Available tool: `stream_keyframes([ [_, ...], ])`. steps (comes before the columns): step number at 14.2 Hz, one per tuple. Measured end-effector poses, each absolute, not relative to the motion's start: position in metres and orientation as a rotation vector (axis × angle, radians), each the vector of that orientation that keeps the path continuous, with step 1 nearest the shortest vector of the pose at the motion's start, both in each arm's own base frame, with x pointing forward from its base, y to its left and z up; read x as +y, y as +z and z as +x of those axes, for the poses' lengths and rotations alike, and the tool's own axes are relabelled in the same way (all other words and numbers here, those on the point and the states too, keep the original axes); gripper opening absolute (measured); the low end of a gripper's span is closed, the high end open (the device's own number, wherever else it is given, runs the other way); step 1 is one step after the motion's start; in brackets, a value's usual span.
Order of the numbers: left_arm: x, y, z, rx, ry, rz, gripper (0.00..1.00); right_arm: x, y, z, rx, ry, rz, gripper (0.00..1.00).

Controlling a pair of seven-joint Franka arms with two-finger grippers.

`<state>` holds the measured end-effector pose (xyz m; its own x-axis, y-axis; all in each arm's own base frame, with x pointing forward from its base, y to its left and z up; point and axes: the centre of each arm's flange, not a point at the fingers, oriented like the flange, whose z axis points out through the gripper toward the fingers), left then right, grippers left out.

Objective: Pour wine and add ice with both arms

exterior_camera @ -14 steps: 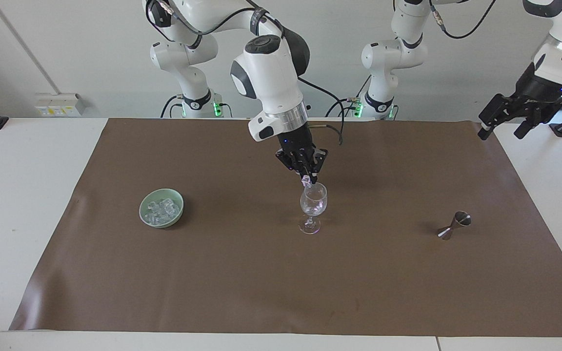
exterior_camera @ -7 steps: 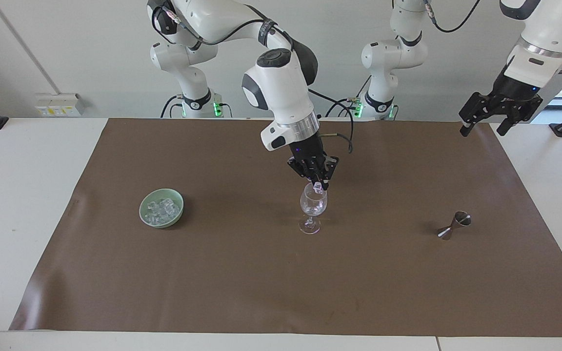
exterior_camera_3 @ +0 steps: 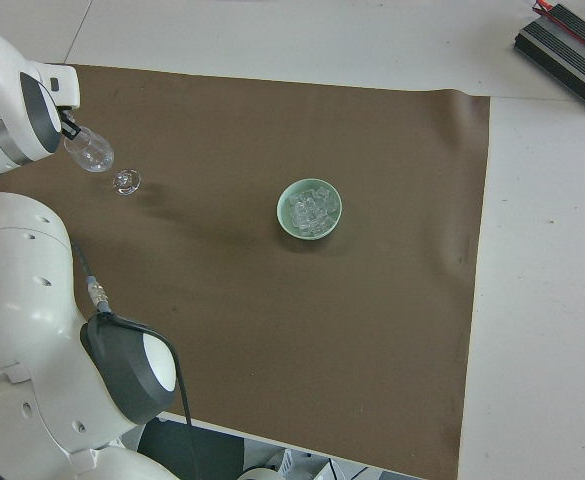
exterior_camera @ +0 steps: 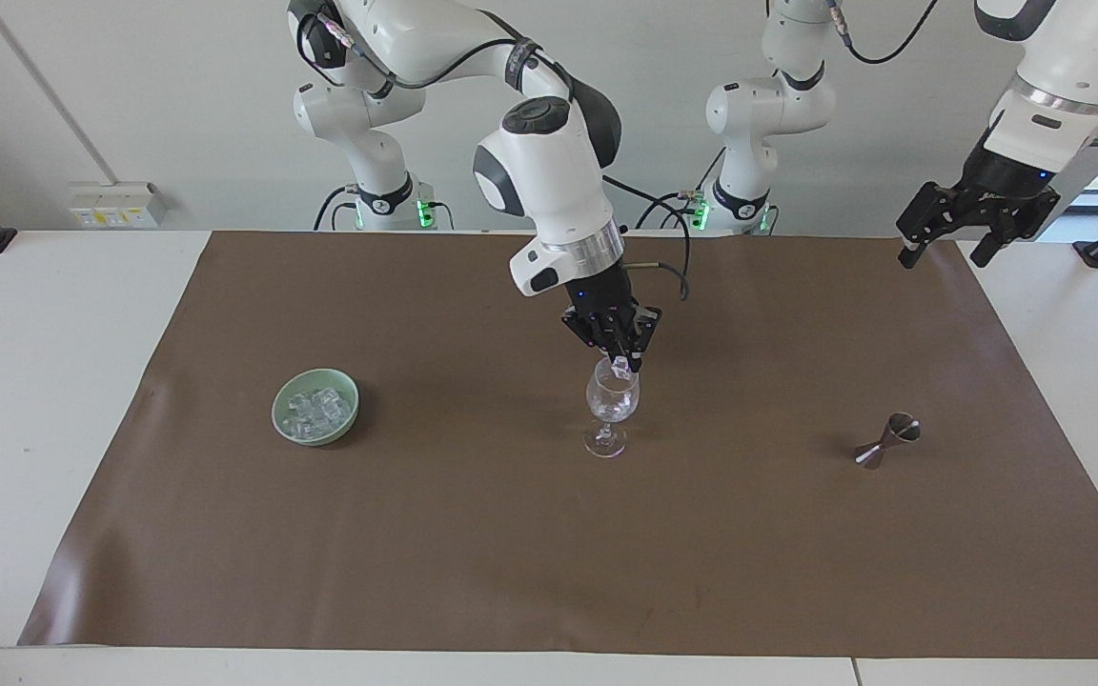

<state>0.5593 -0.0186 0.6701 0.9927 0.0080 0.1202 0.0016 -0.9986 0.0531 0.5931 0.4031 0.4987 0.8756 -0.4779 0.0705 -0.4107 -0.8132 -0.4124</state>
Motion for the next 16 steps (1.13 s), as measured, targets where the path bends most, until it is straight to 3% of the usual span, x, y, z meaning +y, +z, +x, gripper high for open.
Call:
stream_keyframes([
  [7,-0.023,0.673,0.559,-0.002,0.203,3.081,1.00,0.405,0.484,0.596,0.662,-0.218,-2.669,0.22],
  [8,-0.023,0.674,0.559,-0.001,0.209,3.081,1.00,0.405,0.483,0.596,0.663,-0.217,-2.670,0.29],
  [9,-0.023,0.675,0.559,-0.001,0.213,3.080,1.00,0.405,0.483,0.596,0.663,-0.217,-2.670,0.29],
  [10,-0.023,0.675,0.559,0.000,0.217,3.080,1.00,0.405,0.483,0.596,0.663,-0.217,-2.670,0.33],
  [13,-0.023,0.676,0.559,0.000,0.221,3.080,1.00,0.405,0.483,0.596,0.663,-0.217,-2.670,0.62],
  [14,-0.023,0.676,0.560,0.001,0.223,3.079,1.00,0.405,0.483,0.596,0.663,-0.218,-2.669,0.62],
  [16,-0.023,0.676,0.560,0.002,0.225,3.079,1.00,0.405,0.483,0.596,0.663,-0.218,-2.669,0.77],
])
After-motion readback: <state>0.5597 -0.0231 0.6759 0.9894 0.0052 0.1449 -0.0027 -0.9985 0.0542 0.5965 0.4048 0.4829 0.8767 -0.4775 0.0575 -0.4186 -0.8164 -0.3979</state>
